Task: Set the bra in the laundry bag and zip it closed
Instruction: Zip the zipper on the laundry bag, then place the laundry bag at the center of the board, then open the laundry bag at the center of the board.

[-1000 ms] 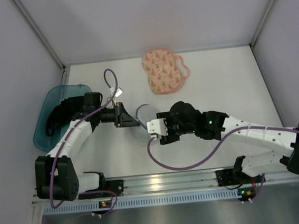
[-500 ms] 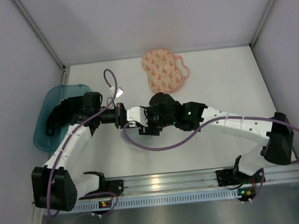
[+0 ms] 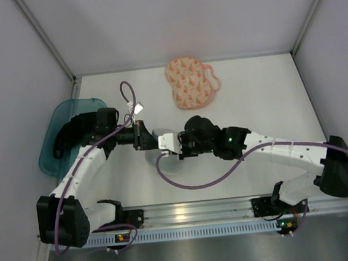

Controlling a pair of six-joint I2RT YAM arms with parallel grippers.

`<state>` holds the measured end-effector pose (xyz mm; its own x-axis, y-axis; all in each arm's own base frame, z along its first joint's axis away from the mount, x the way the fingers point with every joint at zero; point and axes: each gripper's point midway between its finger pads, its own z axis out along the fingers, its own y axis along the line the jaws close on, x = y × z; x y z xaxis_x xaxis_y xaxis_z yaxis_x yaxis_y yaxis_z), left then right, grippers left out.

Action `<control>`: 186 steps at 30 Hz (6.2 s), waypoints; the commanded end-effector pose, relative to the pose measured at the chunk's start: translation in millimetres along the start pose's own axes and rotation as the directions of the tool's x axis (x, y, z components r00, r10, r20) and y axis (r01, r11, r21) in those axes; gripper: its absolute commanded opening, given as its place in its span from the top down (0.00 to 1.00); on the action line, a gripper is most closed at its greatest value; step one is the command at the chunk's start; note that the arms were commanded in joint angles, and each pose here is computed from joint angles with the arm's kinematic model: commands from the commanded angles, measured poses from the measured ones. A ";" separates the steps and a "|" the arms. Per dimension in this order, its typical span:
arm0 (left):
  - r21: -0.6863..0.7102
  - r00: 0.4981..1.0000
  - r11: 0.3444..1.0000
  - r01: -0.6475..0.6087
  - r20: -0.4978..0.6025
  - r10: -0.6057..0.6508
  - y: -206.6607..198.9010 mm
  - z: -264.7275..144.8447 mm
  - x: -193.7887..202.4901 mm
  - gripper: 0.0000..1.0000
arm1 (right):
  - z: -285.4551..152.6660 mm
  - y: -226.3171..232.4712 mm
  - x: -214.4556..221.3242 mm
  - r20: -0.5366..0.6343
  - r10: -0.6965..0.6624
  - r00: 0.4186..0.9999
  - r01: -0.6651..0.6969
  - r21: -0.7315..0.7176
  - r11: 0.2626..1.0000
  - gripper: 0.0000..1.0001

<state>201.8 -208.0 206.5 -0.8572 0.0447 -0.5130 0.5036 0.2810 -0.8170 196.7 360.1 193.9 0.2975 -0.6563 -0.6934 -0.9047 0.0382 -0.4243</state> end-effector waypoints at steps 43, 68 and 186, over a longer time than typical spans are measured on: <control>0.020 0.983 0.985 -0.173 -0.049 0.174 -36.1 32.3 -7.3 1.00 | -13.9 -7.9 -4.9 0.002 0.013 1.000 -0.013 -0.023 1.000 0.89; -0.009 0.987 0.991 -0.135 0.085 0.135 -21.5 -5.6 -53.6 1.00 | -49.7 -20.5 36.0 -0.012 0.073 0.997 -0.072 0.068 0.995 0.31; -0.490 0.753 0.609 -0.624 -0.171 0.635 184.0 267.5 -219.1 0.62 | -269.2 -209.0 188.4 0.108 0.656 0.747 -0.516 0.715 0.471 0.00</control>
<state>491.2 -409.9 75.1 -0.4010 0.4437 -0.8014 0.7950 0.6032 -0.0638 370.4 22.8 297.3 -0.3658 -0.4029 -0.8390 -0.3606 0.8924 -0.2714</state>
